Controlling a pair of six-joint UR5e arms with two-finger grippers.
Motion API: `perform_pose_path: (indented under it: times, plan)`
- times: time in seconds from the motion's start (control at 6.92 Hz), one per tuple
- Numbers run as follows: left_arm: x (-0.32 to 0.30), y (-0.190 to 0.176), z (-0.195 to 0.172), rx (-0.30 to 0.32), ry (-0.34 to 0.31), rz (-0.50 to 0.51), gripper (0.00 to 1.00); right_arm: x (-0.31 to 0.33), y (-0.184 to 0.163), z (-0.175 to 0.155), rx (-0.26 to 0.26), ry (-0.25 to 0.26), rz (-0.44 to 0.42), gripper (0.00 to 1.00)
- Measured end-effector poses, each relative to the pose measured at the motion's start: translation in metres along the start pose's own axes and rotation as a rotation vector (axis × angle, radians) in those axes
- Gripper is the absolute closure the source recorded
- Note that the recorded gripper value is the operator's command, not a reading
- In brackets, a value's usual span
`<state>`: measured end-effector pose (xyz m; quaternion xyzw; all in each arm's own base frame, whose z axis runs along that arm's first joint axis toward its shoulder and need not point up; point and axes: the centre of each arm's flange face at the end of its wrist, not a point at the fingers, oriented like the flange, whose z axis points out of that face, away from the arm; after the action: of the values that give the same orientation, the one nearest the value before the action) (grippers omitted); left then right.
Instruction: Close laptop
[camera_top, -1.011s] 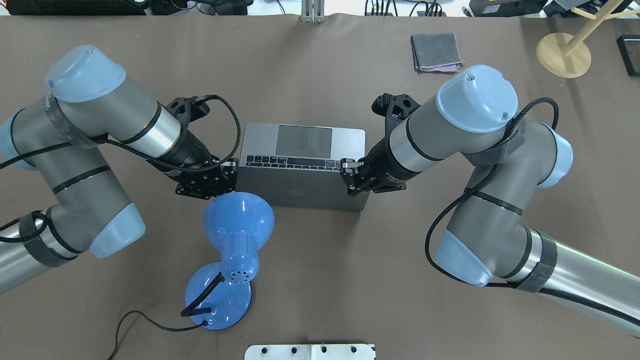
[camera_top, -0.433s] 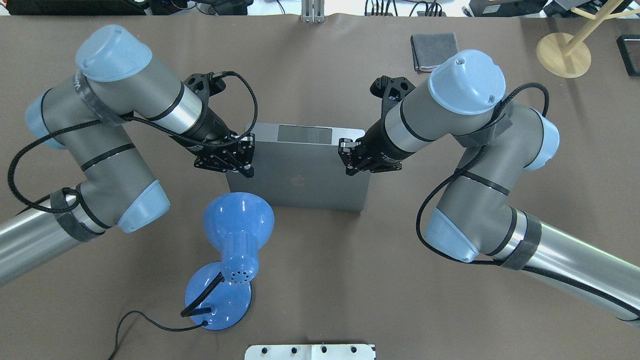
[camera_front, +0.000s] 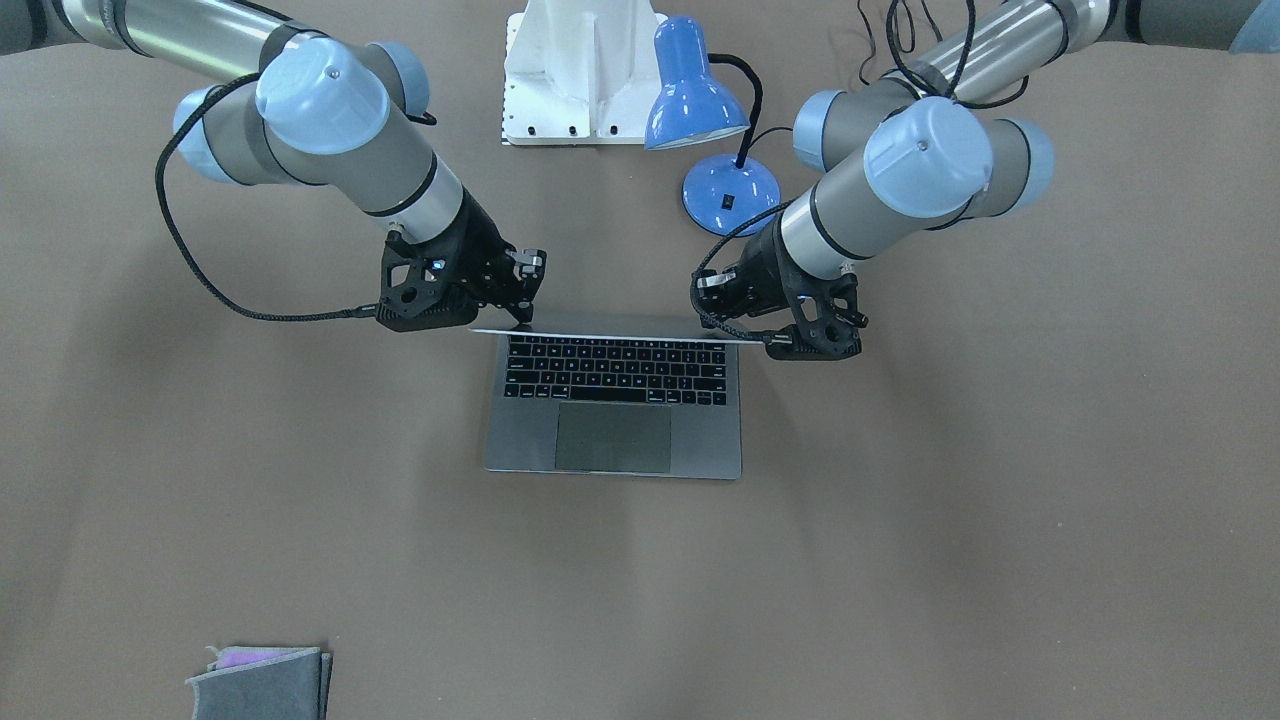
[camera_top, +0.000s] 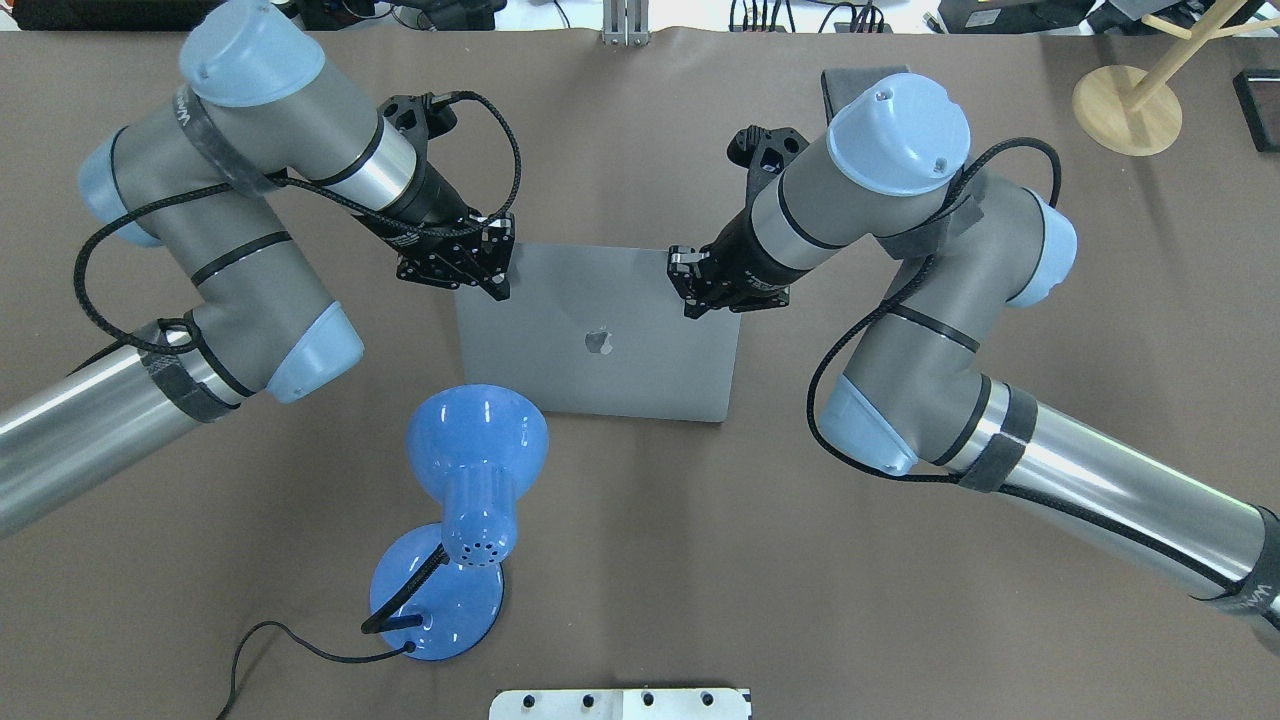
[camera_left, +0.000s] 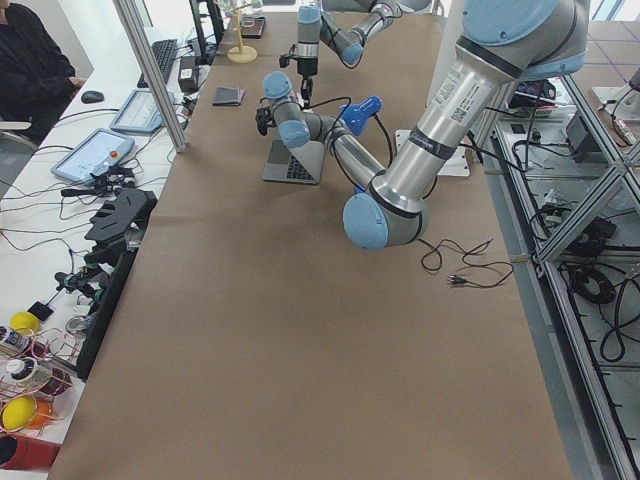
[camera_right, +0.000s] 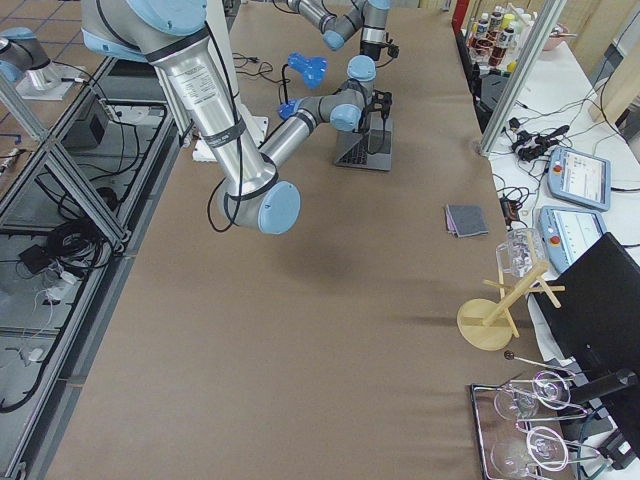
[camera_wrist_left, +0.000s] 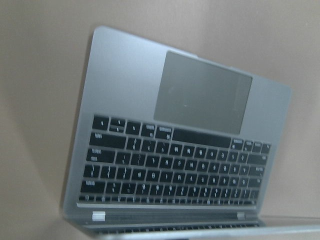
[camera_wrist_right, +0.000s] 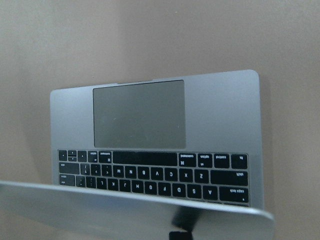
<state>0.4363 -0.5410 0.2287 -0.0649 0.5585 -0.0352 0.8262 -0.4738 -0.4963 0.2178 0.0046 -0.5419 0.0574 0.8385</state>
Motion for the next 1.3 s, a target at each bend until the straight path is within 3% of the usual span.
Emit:
perform_pose_path:
  times: [0.58,1.01,1.3]
  plan:
    - [-0.016,-0.053,0.047,0.074,-0.033,0.002,1.00,0.017,-0.058,0.062,0.054,0.012,0.003,1.00]
    - [-0.027,-0.052,0.095,0.137,-0.069,0.027,1.00,0.028,-0.070,0.080,0.069,0.030,0.009,1.00]
    - [-0.027,-0.049,0.106,0.160,-0.078,0.035,1.00,0.022,-0.070,0.080,0.069,0.024,0.006,1.00]
